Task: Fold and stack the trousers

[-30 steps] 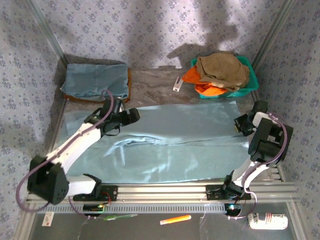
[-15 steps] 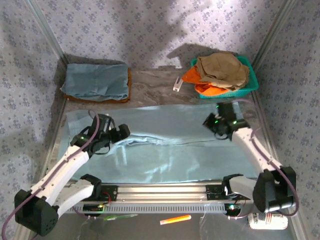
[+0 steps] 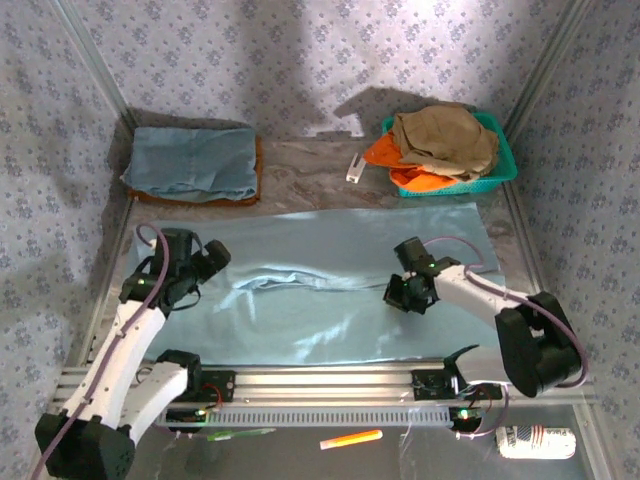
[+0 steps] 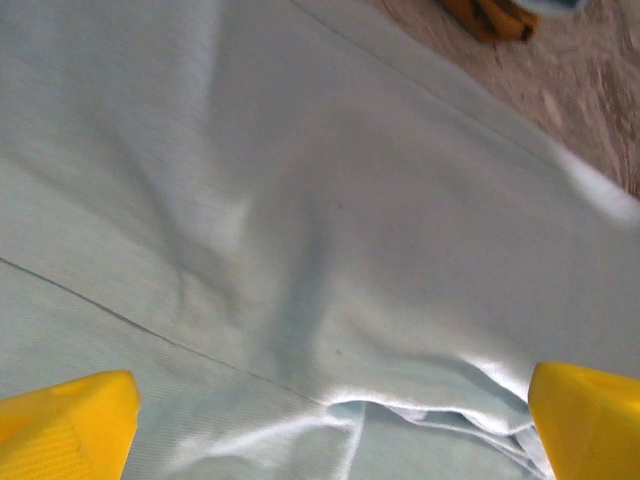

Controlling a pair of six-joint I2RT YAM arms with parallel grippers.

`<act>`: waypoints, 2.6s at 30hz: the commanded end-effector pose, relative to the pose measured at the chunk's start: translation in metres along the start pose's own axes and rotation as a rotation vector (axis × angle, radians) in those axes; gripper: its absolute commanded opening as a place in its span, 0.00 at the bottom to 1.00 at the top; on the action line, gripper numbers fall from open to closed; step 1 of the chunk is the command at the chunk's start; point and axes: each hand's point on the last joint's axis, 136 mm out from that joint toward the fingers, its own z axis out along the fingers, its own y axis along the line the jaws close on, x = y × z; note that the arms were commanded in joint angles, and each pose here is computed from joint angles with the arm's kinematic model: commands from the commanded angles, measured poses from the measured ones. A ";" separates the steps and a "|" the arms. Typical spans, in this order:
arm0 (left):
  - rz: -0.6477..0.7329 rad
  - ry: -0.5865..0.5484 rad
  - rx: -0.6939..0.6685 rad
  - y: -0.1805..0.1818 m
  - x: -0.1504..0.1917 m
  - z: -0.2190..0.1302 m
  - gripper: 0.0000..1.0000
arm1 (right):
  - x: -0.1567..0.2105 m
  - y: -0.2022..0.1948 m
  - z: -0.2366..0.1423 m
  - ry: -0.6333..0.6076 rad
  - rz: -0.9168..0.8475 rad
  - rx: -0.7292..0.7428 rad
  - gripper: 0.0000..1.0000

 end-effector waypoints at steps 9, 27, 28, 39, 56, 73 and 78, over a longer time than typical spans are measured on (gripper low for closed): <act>-0.315 -0.137 -0.069 0.027 -0.092 -0.012 0.99 | -0.029 -0.062 -0.036 -0.083 0.140 0.141 0.00; -0.255 0.190 -0.053 0.090 -0.169 0.108 0.75 | -0.044 0.025 -0.033 -0.175 -0.113 -0.093 0.08; -0.238 0.184 -0.066 0.092 -0.171 0.110 0.75 | -0.044 0.025 -0.033 -0.172 -0.120 -0.094 0.09; -0.110 0.330 -0.298 0.122 -0.134 0.133 0.70 | -0.048 0.013 -0.029 -0.159 -0.111 -0.113 0.10; -0.154 0.363 -0.159 0.085 -0.111 0.130 0.45 | -0.050 0.016 -0.040 -0.194 -0.115 -0.138 0.10; -0.100 0.143 -0.142 0.053 -0.189 0.081 0.00 | -0.043 0.011 -0.040 -0.204 -0.117 -0.128 0.08; -0.155 0.087 -0.044 0.042 -0.215 0.071 0.00 | -0.041 -0.005 -0.021 -0.179 -0.097 -0.065 0.05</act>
